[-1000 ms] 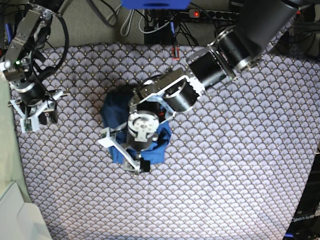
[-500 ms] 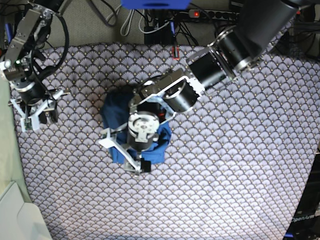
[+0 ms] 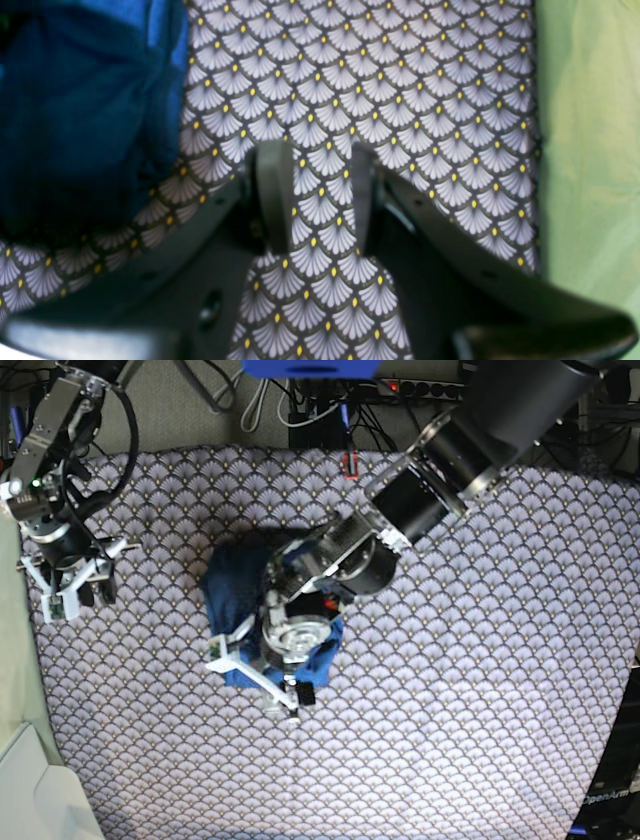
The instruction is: Fold the T-shirt properly
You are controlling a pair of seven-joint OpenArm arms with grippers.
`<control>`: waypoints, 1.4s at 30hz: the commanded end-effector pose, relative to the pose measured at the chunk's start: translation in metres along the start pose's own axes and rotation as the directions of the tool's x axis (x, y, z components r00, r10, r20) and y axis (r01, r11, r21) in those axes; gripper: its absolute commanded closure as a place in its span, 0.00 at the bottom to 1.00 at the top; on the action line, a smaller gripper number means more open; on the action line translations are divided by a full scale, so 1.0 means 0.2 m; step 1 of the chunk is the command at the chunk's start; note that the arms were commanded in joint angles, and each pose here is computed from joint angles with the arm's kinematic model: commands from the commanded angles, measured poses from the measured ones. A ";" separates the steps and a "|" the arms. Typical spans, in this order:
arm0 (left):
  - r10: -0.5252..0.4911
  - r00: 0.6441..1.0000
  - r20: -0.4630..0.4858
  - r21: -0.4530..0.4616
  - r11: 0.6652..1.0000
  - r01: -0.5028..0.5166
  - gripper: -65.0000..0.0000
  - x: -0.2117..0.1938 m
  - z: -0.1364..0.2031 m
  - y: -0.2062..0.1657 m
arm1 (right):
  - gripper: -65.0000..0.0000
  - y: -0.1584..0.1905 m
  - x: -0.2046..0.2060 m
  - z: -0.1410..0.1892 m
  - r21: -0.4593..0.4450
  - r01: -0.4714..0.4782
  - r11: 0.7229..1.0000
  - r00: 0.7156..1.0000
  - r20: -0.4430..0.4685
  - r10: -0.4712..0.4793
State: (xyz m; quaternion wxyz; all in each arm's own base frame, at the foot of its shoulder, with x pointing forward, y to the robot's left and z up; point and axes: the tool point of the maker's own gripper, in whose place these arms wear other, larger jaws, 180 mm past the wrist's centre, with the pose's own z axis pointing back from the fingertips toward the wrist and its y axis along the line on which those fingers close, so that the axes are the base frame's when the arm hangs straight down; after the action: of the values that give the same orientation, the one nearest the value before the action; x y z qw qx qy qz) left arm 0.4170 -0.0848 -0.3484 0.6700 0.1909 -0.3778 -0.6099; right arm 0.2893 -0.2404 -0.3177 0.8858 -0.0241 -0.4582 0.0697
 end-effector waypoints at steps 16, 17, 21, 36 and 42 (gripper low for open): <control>0.045 0.998 0.045 0.048 0.998 -0.047 0.33 0.09 0.04 0.18 | 0.68 0.00 0.06 0.01 0.003 -0.001 1.000 0.999 0.045 0.001; 0.045 0.998 0.044 0.049 0.998 -0.047 0.33 0.09 0.04 0.19 | 0.68 0.01 0.06 0.01 0.005 0.001 1.000 0.999 0.047 -0.002; 0.041 0.998 0.049 0.065 0.997 -0.044 0.33 0.09 0.04 0.23 | 0.68 0.01 0.06 0.01 0.005 0.003 1.000 0.999 0.047 -0.003; 0.483 0.865 0.136 0.257 0.826 -0.502 0.34 -0.20 0.30 0.80 | 0.68 0.00 0.08 0.01 -0.001 -0.008 1.000 0.998 0.054 0.008; 0.669 0.725 -0.162 0.431 0.709 -0.558 0.72 -0.94 0.49 0.80 | 0.81 -0.04 -0.01 0.05 -0.010 -0.043 0.999 0.999 -0.001 0.043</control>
State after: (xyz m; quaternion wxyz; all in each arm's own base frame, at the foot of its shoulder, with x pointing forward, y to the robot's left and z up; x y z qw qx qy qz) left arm 0.4536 0.1485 -0.2338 0.8452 0.2583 -0.4039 -0.2360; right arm 0.2732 -0.2487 -0.3277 0.8962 -0.0341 -0.4349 0.0806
